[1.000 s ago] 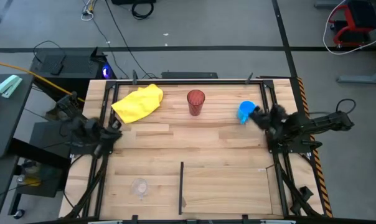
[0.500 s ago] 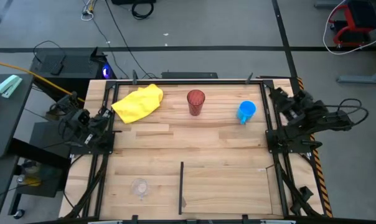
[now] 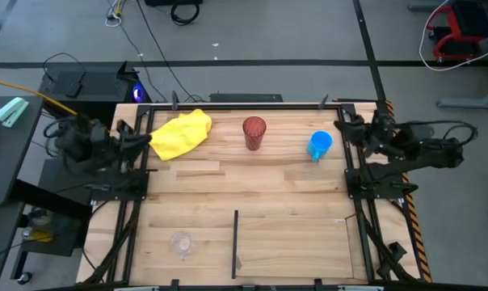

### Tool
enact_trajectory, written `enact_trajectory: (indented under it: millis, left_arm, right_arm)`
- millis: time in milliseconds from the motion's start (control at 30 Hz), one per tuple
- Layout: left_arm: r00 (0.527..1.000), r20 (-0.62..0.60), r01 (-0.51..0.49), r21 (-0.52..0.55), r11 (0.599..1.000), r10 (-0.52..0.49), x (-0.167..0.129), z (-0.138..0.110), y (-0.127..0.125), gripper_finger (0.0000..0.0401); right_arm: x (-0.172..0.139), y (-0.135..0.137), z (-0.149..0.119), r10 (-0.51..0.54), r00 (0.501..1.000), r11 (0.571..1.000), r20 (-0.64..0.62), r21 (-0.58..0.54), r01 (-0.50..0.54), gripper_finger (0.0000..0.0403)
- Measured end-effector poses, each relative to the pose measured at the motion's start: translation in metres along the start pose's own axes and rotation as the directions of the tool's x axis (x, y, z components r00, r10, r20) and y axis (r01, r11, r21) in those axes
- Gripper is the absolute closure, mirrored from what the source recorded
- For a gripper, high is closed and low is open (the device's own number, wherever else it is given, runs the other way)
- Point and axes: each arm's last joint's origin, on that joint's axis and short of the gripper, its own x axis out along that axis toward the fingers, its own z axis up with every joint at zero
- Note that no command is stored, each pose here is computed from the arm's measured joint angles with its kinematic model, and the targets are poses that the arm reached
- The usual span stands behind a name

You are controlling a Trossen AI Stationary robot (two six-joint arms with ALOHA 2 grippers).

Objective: Stack small to large cups/mugs on shelf
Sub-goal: Put the transparent mug on the shelf

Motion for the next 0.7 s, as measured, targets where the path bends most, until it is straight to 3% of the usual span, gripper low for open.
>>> enact_trajectory:
  millis: [67, 200, 300, 400, 467, 500, 600, 667, 700]
  left_arm:
    - [0.994, -0.08, -0.072, 0.019, 0.997, 0.073, 0.006, 0.014, -0.011, 0.036]
    - [0.97, -0.238, -0.047, -0.015, 0.999, 0.042, 0.014, 0.028, -0.035, 0.0348]
    - [0.906, -0.42, -0.051, -0.013, 0.999, 0.04, 0.02, 0.027, -0.052, 0.0347]
    - [0.752, -0.646, -0.137, 0.042, 0.99, 0.131, 0.026, 0.02, -0.064, 0.0354]
    - [0.57, -0.787, -0.226, 0.125, 0.966, 0.235, 0.03, 0.012, -0.071, 0.0361]
    - [0.494, -0.835, -0.26, 0.123, 0.958, 0.242, 0.034, 0.005, -0.078, 0.0363]
    - [0.385, -0.91, -0.216, 0.075, 0.974, 0.155, 0.045, -0.011, -0.095, 0.037]
    - [0.317, -0.939, -0.254, 0.051, 0.966, 0.133, 0.05, -0.019, -0.101, 0.0373]
    - [0.256, -0.954, -0.281, 0.079, 0.957, 0.154, 0.052, -0.024, -0.101, 0.0373]
  right_arm:
    - [0.003, 0.001, -0.002, -0.041, 0.997, 0.999, -0.072, 0.01, 0.042, 0.0348]
    - [0.008, 0.004, -0.004, -0.089, 0.973, 0.996, -0.215, 0.008, 0.093, 0.0348]
    - [0.012, 0.007, -0.005, -0.103, 0.945, 0.995, -0.31, -0.021, 0.101, 0.0348]
    - [0.018, 0.013, -0.004, -0.114, 0.921, 0.994, -0.372, -0.045, 0.104, 0.0348]
    - [0.021, 0.016, -0.002, -0.12, 0.906, 0.993, -0.405, -0.058, 0.106, 0.0348]
    - [0.023, 0.018, -0.002, -0.125, 0.897, 0.992, -0.423, -0.065, 0.108, 0.0348]
    - [0.03, 0.023, -0.003, -0.131, 0.864, 0.991, -0.486, -0.083, 0.104, 0.0348]
    - [0.034, 0.025, -0.006, -0.129, 0.84, 0.991, -0.527, -0.089, 0.097, 0.0348]
    - [0.036, 0.025, -0.009, -0.126, 0.826, 0.992, -0.549, -0.09, 0.092, 0.0348]
